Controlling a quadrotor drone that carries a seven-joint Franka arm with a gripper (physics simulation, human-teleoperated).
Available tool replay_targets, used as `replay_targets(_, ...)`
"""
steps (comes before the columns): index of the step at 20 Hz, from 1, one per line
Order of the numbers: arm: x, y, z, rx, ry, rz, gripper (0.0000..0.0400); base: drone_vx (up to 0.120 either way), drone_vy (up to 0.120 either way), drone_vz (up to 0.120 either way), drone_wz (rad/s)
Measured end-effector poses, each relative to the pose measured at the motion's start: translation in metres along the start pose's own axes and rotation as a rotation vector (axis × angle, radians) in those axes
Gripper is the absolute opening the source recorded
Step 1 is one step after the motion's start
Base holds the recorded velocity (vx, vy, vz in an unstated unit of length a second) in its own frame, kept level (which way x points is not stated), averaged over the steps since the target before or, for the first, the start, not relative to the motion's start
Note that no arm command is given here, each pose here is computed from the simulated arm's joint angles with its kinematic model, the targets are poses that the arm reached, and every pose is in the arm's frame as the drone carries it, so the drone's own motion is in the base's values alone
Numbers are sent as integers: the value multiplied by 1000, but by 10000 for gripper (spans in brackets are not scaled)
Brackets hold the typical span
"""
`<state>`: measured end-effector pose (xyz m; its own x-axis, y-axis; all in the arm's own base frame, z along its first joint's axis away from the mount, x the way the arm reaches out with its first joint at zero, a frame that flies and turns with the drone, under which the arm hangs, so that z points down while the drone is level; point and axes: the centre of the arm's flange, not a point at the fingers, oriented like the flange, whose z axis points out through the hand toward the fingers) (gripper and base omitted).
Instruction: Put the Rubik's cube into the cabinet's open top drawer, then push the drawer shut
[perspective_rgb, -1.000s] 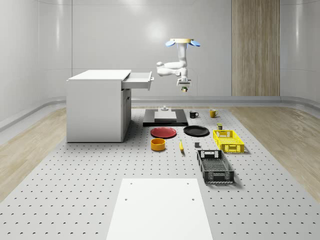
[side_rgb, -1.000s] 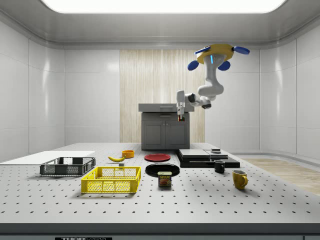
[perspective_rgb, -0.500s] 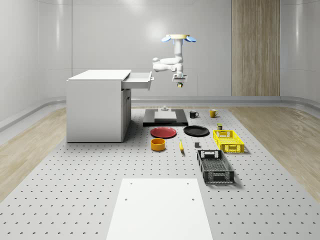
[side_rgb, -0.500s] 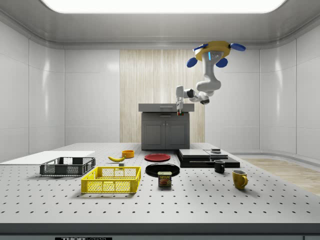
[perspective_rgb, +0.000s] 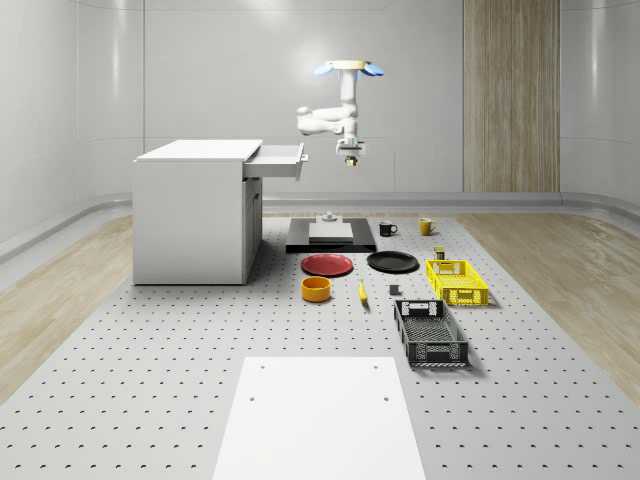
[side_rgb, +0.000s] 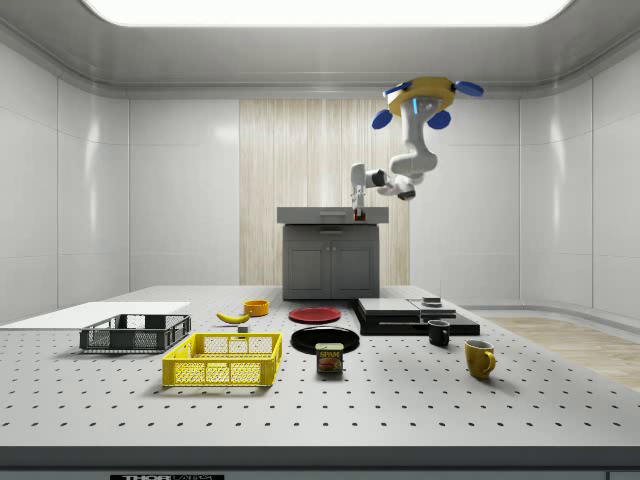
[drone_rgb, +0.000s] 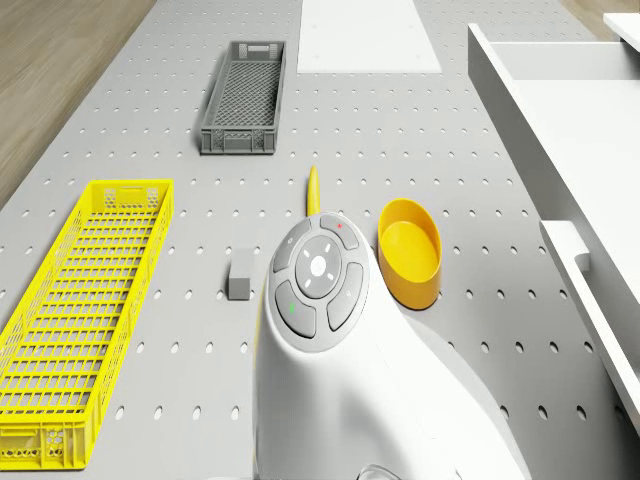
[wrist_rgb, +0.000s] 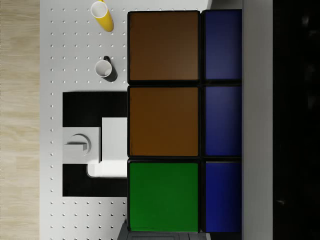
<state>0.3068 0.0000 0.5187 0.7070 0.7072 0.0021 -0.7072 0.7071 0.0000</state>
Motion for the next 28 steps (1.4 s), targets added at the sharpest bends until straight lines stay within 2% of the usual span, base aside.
replay_targets(28,0,0,0,0,0,0,325,0,-120,117,0)
